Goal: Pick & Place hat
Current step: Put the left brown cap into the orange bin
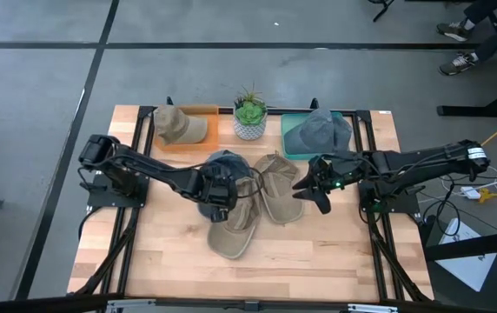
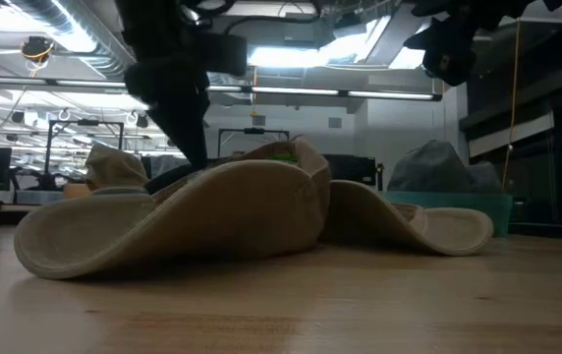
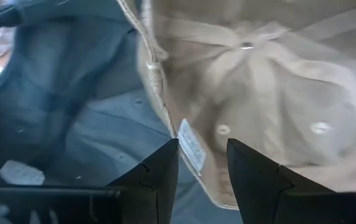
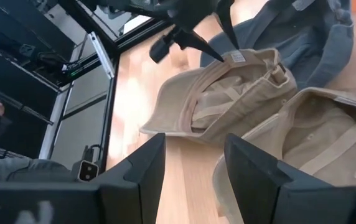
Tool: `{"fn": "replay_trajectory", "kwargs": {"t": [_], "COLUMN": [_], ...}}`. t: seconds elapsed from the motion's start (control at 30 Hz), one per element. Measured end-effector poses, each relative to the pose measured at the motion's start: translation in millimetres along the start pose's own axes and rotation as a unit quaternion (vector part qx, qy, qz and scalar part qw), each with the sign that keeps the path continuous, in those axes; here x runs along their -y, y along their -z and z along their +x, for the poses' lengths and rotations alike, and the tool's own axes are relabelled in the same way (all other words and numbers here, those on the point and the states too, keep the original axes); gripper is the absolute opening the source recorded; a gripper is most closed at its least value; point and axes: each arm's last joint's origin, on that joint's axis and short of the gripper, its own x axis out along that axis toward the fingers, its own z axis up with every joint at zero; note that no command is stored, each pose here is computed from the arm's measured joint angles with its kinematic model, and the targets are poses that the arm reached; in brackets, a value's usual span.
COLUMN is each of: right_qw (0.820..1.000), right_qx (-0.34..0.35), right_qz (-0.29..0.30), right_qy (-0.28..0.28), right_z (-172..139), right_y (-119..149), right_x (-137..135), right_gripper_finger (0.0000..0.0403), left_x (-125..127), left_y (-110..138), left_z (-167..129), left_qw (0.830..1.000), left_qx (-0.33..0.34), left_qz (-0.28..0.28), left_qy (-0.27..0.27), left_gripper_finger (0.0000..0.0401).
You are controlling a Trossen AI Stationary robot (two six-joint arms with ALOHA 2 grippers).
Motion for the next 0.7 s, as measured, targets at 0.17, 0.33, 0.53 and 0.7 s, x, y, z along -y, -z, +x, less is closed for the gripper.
{"fn": "replay_trajectory", "kwargs": {"t": [0.17, 0.33, 0.53, 0.7], "right_qw": [1.0, 1.0, 1.0, 1.0], "right_qx": [0.001, 0.001, 0.001, 0.001], "right_qz": [0.0, -0.001, -0.002, -0.004], "right_qy": [0.001, 0.001, 0.001, 0.001], "right_z": [0.2, 0.2, 0.2, 0.2], "right_y": [-0.1, -0.1, -0.1, -0.1], "right_x": [0.1, 0.1, 0.1, 0.1], "right_gripper_finger": [0.0162, 0.0162, 0.0162, 0.0162], "left_x": [0.8, 2.1, -0.2, -6.9], "left_y": [0.3, 1.1, -1.5, -3.2], "left_z": [8.4, 14.1, 1.5, -16.1], "left_qw": [0.999, 0.999, 0.999, 0.997], "left_qx": [-0.002, -0.012, 0.003, 0.035], "left_qz": [-0.018, -0.017, -0.049, -0.063], "left_qy": [-0.033, -0.033, 0.003, -0.004], "left_gripper_finger": [0.013, 0.013, 0.013, 0.013]}}
